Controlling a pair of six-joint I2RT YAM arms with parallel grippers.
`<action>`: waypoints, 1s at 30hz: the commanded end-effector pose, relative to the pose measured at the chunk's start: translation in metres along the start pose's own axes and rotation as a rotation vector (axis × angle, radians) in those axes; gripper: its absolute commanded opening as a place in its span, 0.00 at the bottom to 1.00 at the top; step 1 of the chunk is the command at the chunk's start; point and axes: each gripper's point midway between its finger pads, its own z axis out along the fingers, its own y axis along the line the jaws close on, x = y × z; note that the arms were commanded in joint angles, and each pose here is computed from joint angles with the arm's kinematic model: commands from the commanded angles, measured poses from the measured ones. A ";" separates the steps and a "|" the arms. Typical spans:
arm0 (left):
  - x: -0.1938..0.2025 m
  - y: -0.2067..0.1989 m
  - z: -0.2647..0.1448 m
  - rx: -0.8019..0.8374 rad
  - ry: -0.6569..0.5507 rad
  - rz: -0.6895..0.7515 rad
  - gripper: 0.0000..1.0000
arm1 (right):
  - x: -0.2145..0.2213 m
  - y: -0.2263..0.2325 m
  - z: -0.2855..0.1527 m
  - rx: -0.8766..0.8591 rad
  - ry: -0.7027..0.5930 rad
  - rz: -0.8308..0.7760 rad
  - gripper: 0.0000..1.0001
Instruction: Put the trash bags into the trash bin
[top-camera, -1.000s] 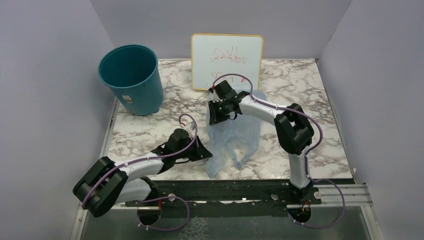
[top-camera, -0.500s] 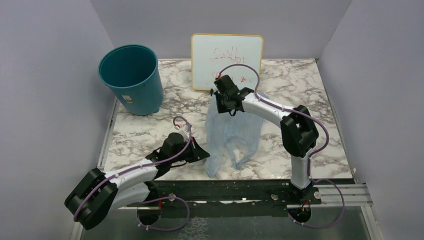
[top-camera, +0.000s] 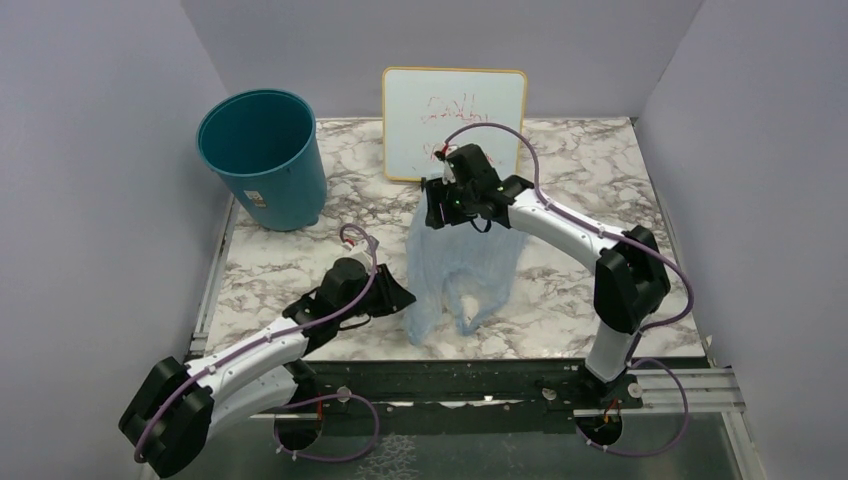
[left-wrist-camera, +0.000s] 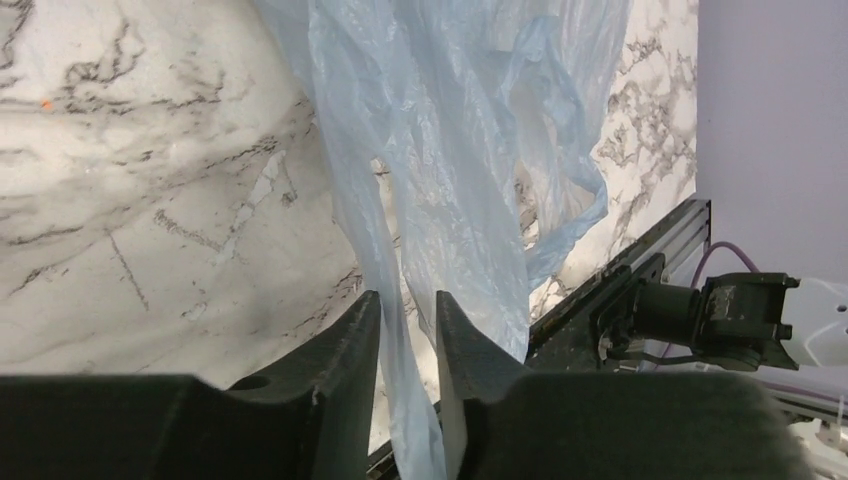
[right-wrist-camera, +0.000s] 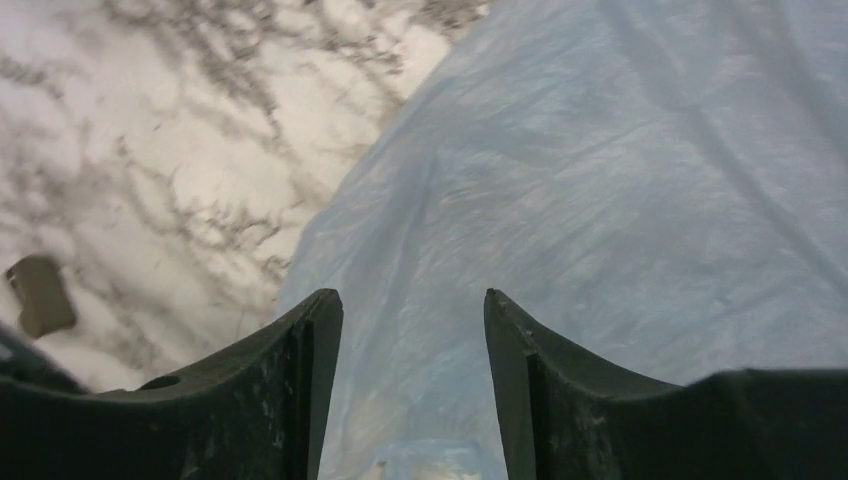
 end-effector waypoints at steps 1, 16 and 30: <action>-0.005 0.004 -0.004 -0.040 -0.016 0.037 0.31 | 0.025 0.055 -0.008 -0.342 0.088 0.026 0.61; -0.004 0.008 -0.021 -0.073 -0.024 0.031 0.44 | 0.095 0.032 0.035 -0.194 0.317 0.027 0.57; -0.008 -0.007 -0.023 -0.017 -0.019 0.084 0.59 | 0.064 0.020 0.041 -0.057 0.197 0.011 0.00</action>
